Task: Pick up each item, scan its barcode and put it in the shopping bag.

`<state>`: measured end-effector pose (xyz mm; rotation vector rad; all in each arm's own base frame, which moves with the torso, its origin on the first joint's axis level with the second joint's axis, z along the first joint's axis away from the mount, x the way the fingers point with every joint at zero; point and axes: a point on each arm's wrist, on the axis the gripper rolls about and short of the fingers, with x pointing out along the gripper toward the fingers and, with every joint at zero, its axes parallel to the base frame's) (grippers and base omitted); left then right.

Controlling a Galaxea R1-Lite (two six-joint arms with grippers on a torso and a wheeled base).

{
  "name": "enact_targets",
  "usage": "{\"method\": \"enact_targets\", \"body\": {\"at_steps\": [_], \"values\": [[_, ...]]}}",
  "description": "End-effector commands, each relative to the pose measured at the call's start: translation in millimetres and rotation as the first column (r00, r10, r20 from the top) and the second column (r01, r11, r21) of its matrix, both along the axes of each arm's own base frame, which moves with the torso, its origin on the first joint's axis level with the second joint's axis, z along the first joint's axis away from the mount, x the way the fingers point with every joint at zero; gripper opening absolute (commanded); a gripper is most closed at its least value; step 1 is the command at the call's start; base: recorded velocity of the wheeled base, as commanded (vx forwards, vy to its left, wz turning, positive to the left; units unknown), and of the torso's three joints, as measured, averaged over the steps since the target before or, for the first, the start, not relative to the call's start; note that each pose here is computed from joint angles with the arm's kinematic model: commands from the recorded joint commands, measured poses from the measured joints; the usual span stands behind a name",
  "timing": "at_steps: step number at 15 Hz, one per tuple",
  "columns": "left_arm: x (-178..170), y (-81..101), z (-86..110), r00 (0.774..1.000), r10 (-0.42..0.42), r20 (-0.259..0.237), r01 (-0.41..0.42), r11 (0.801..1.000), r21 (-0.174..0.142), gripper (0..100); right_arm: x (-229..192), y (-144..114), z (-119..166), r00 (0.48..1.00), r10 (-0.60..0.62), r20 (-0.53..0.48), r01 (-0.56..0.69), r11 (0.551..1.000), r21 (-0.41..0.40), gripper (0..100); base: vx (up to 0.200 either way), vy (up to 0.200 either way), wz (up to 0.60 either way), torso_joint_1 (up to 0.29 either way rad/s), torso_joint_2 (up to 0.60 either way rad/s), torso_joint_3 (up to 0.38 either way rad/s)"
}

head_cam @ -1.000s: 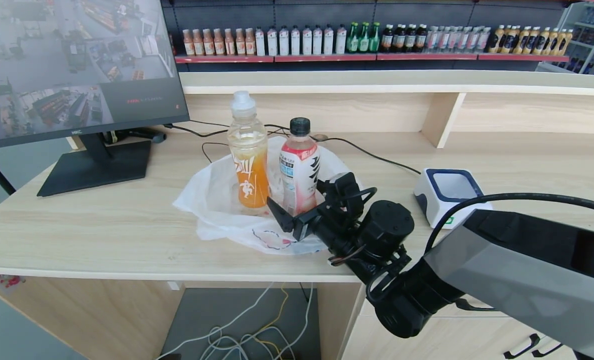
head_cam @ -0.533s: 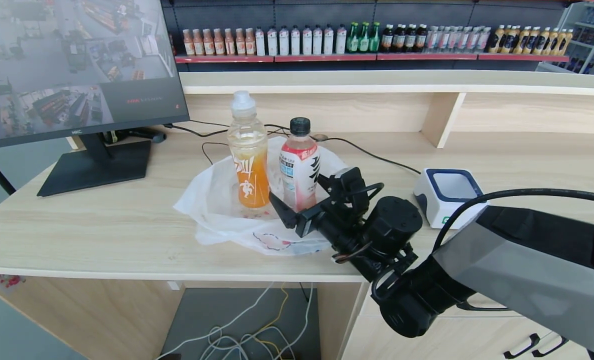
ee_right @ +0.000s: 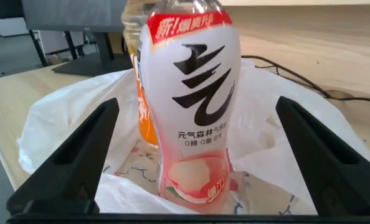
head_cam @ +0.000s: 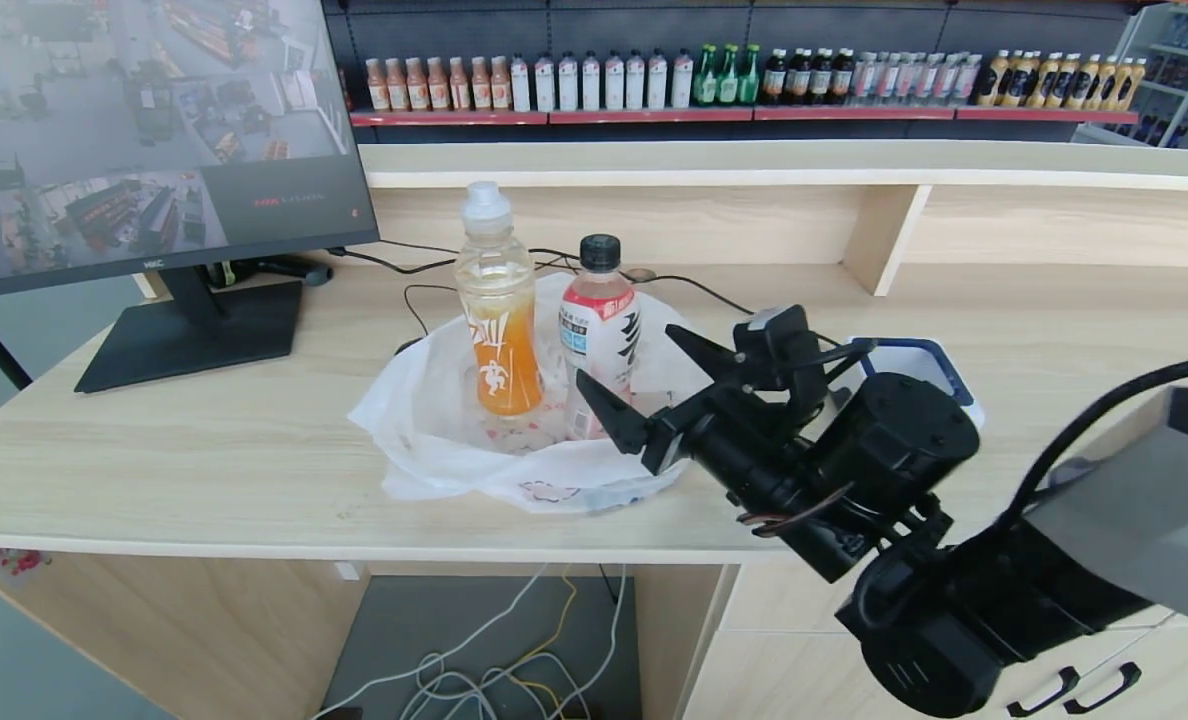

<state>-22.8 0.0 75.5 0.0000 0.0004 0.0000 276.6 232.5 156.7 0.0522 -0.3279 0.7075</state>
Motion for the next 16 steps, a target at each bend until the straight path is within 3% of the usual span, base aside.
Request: {"method": "enact_targets", "body": {"at_steps": [1, 4, 7, 10, 12, 14, 16], "values": [[0.0, 0.0, 0.0, 1.0, 0.0, 0.0, 0.0, 1.0, 0.0, 100, -42.2, -33.9, 36.3, 0.999, 0.002, 0.047, -0.004, 0.999, 0.035, 100, 0.0, 0.0, 0.0, 0.0, 0.0, 0.0], [0.0, 0.0, 0.0, 1.0, 0.0, 0.0, 0.0, 1.0, 0.0, 100, -93.0, -74.4, 44.0, 0.999, 0.01, 0.04, -0.011, 1.0, 0.029, 100, 0.0, 0.0, 0.0, 0.0, 0.0, 0.0], [0.0, 0.0, 0.0, 1.0, 0.0, 0.0, 0.0, 1.0, -0.002, 100, -163.8, -135.3, 25.8, 1.0, 0.012, 0.008, -0.012, 1.0, 0.008, 100, 0.0, 0.0, 0.0, 0.0, 0.0, 0.0], [0.0, 0.0, 0.0, 1.0, 0.0, 0.0, 0.0, 1.0, -0.002, 100, -199.6, -166.1, 24.9, 1.0, 0.002, 0.028, -0.003, 1.0, 0.02, 100, 0.0, 0.0, 0.0, 0.0, 0.0, 0.0], [0.0, 0.0, 0.0, 1.0, 0.0, 0.0, 0.0, 1.0, 0.0, 100, -226.2, -188.8, 8.5, 0.998, 0.001, -0.068, -0.006, 0.998, -0.066, 100, 0.0, 0.0, 0.0, 0.0, 0.0, 0.0], [0.0, 0.0, 0.0, 1.0, 0.0, 0.0, 0.0, 1.0, 0.0, 100, -257.8, -215.6, -26.3, 0.986, -0.016, -0.164, -0.02, 0.976, -0.216, 100, 0.0, 0.0, 0.0, 0.0, 0.0, 0.0], [0.0, 0.0, 0.0, 1.0, 0.0, 0.0, 0.0, 1.0, 0.0, 100, -279.4, -233.9, -55.3, 0.971, -0.025, -0.238, -0.045, 0.958, -0.283, 100, 0.0, 0.0, 0.0, 0.0, 0.0, 0.0]]}}
